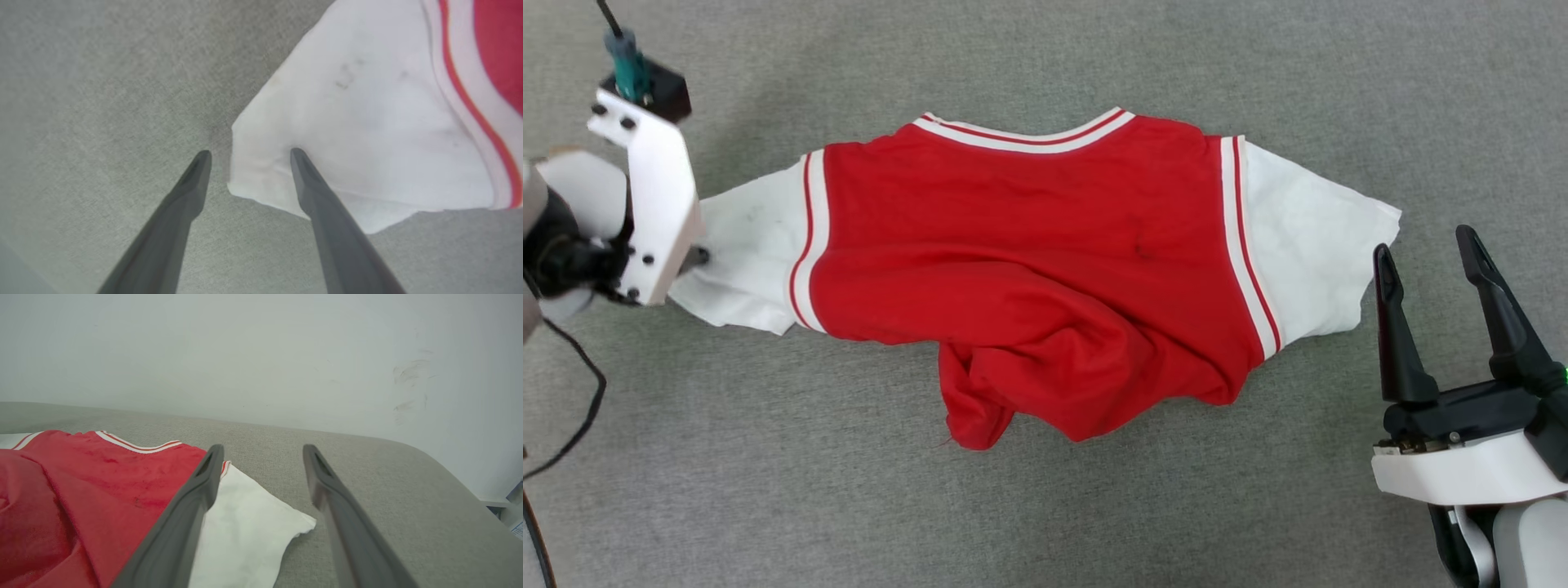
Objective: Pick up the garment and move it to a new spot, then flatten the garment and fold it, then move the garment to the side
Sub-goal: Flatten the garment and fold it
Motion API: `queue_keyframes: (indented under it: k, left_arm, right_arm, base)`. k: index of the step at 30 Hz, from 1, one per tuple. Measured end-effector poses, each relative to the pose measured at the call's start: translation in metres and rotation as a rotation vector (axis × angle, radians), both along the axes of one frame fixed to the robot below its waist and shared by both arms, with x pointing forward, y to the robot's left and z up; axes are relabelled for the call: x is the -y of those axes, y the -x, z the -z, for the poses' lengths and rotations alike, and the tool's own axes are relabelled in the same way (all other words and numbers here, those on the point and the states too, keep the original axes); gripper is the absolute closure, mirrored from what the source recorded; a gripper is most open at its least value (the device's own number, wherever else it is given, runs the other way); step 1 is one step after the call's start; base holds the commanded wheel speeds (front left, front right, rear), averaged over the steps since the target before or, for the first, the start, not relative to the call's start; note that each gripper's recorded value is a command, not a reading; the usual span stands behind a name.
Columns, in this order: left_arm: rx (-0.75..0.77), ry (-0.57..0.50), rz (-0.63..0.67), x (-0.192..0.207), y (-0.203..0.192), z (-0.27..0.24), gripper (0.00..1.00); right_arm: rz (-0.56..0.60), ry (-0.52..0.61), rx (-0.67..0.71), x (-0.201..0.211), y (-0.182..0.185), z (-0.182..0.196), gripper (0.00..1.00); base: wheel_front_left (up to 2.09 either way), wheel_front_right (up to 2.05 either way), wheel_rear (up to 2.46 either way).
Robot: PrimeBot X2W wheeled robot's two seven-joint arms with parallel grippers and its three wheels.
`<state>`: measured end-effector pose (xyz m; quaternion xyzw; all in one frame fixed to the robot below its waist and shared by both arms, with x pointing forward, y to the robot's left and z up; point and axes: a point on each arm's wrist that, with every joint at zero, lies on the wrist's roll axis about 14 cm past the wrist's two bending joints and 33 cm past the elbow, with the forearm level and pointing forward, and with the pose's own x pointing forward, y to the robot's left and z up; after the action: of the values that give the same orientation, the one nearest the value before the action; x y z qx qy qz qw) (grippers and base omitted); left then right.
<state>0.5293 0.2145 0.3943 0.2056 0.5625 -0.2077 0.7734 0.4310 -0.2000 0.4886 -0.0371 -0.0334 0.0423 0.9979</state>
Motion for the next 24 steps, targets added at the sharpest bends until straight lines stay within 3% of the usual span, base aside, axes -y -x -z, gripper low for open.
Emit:
queue_keyframes:
  k: [6,7,8,9,13,19,24]
  left_arm:
    - [-0.046,-0.014,0.000,-0.003,0.011,0.021,0.00]
    - [-0.045,-0.013,0.000,-0.002,0.012,0.022,0.10]
    - [-0.041,-0.008,0.002,-0.001,0.013,0.022,0.80]
    - [-0.034,-0.002,0.006,0.001,0.013,0.022,1.00]
    - [0.013,0.033,0.015,0.009,0.012,0.014,1.00]
    - [0.111,0.083,0.034,0.017,0.010,-0.015,1.00]
    - [0.209,0.106,0.079,0.023,0.007,-0.044,1.00]
  right_arm:
    - [0.008,0.010,-0.006,0.006,-0.002,0.002,0.00]
    - [0.008,0.011,-0.003,0.006,-0.002,0.001,0.00]
    - [0.006,0.011,0.003,0.005,-0.003,-0.001,0.00]
    - [0.004,0.012,0.008,0.005,-0.004,-0.002,0.00]
    - [-0.010,0.056,0.042,0.009,-0.008,-0.015,0.00]
    - [-0.042,0.211,0.131,0.023,-0.023,-0.056,0.00]
    - [-0.082,0.297,0.027,0.027,-0.044,-0.071,0.00]
  base:
    - [0.00,0.00,0.00]
    - [0.00,0.00,0.00]
    - [0.00,0.00,0.00]
    - [0.00,0.00,0.00]
    - [0.00,0.00,0.00]
    - [0.00,0.00,0.00]
    - [0.00,0.00,0.00]
